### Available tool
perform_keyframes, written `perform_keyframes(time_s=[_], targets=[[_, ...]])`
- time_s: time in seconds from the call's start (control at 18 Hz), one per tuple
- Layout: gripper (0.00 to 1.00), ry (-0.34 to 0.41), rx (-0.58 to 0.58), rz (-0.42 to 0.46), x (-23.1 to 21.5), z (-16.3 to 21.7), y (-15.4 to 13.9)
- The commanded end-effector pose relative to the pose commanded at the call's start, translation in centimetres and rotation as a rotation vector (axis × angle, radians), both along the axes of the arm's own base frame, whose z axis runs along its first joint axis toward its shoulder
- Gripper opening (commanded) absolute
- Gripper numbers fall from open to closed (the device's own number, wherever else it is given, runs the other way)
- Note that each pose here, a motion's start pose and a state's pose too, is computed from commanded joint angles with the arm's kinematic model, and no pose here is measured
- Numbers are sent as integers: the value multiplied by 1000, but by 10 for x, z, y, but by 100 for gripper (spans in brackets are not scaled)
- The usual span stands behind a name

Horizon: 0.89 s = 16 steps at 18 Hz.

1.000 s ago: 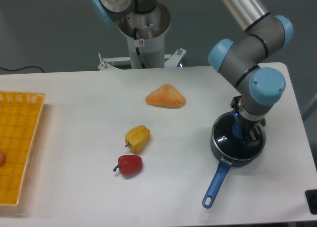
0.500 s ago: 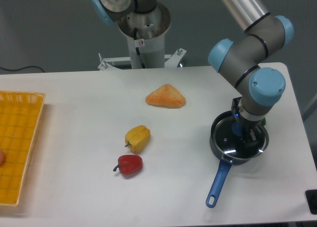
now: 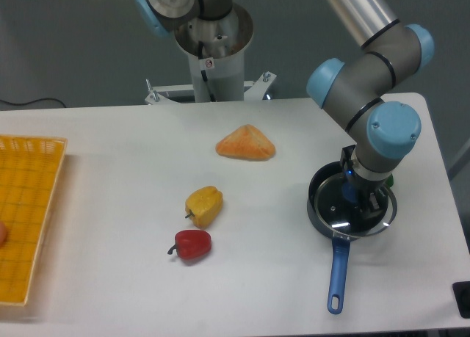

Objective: Open the lid
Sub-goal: 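Close the gripper on the lid knob and adjust the grip, then lift the glass lid off the pan and move it toward the sponge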

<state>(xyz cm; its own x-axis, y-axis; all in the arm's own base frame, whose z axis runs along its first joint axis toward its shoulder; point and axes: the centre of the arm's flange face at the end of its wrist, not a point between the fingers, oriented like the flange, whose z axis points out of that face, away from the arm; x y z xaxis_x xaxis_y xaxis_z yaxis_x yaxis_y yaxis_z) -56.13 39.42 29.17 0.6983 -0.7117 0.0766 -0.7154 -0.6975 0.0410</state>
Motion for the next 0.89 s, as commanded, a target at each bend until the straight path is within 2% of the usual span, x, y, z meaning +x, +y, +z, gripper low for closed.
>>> perform_keyframes(time_s=[0.28, 0.89], targets=[[49, -17, -4, 2, -2, 13, 0], [49, -43, -22, 114, 24, 50, 10]])
